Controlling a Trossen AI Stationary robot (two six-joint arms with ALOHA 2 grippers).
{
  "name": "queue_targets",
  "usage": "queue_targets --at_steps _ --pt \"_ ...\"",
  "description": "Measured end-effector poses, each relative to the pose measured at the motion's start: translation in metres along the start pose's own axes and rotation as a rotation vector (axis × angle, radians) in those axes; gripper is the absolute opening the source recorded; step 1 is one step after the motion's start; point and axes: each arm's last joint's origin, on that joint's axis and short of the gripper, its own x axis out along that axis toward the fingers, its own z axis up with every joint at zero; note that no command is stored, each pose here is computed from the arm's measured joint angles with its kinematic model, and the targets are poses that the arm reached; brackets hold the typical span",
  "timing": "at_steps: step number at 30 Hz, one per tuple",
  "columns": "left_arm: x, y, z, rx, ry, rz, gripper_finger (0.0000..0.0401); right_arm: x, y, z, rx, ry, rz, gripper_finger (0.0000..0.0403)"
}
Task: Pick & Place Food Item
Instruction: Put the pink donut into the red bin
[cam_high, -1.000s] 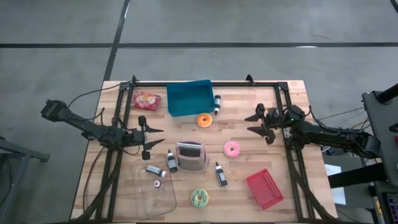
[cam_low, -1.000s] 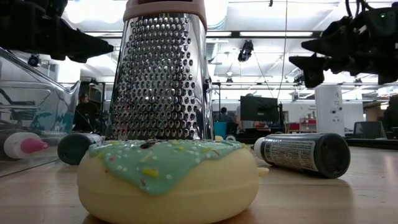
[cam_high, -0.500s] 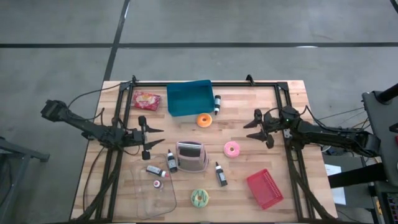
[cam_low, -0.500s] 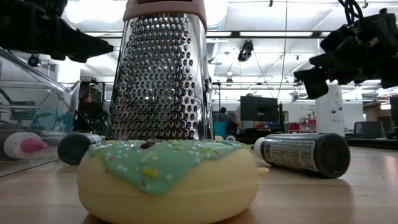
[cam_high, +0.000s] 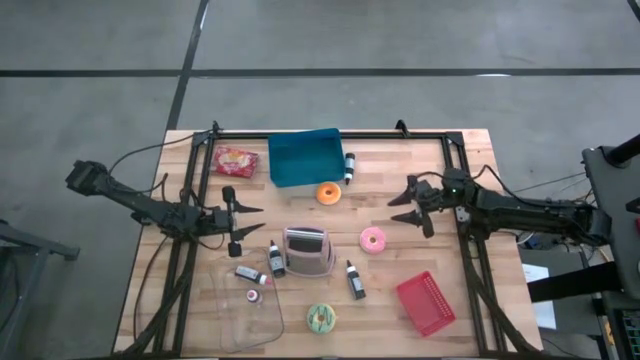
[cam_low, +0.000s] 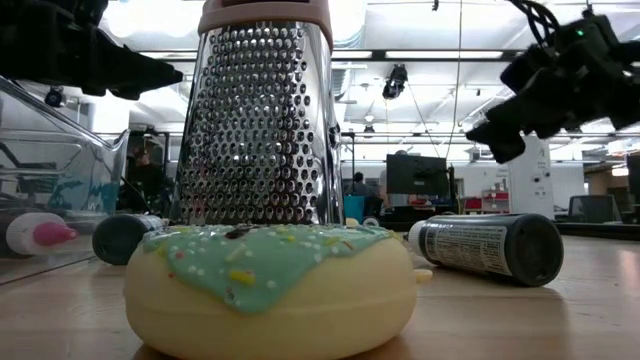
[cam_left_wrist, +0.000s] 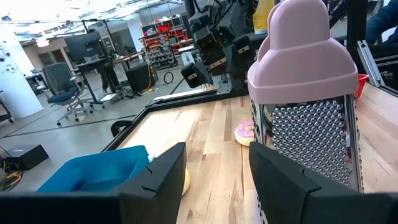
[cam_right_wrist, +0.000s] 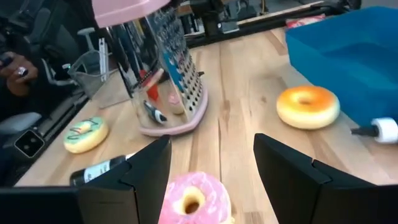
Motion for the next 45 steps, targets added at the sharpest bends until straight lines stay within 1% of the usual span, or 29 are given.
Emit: queue_targets --at_steps 3,7,11,13,18,22,24,26,29,35,45 --pt "0.0 0.0 0.0 0.0 0.0 0.0 0.0177 0.008 0.003 0.008 0.009 0.058 0.015 0.0224" --pt "0.0 0.0 0.0 0.0 0.0 0.0 0.0177 0.023 0.005 0.012 0.028 0.169 -0.013 0.0224" --pt "0.0 0.0 0.0 0.0 0.0 0.0 0.0177 0.044 0.008 0.016 0.041 0.251 0.025 0.0224" --pt "0.0 0.0 0.0 0.0 0.0 0.0 0.0177 0.056 0.01 0.017 0.049 0.292 0.026 0.0224" --pt "0.0 0.0 0.0 0.0 0.0 0.0 0.0177 0.084 0.012 0.016 0.091 0.448 0.025 0.0224" --pt "0.0 0.0 0.0 0.0 0.0 0.0 0.0177 0.099 0.013 0.015 0.114 0.555 -0.035 0.0224" --pt "0.0 0.0 0.0 0.0 0.0 0.0 0.0177 0.103 0.013 0.014 0.11 0.617 -0.084 0.0224" --pt "0.0 0.0 0.0 -0.001 0.0 -0.001 0.0177 0.106 0.013 0.014 0.108 0.648 -0.108 0.0224" --pt "0.0 0.0 0.0 -0.001 0.0 -0.001 0.0177 0.109 0.015 0.017 0.108 0.653 -0.108 0.0224" --pt "0.0 0.0 0.0 0.0 0.0 -0.005 0.0177 0.105 0.014 0.016 0.106 0.705 -0.188 0.0224" --pt "0.0 0.0 0.0 -0.004 0.0 -0.005 0.0177 0.101 0.014 0.012 0.113 0.742 -0.223 0.0224"
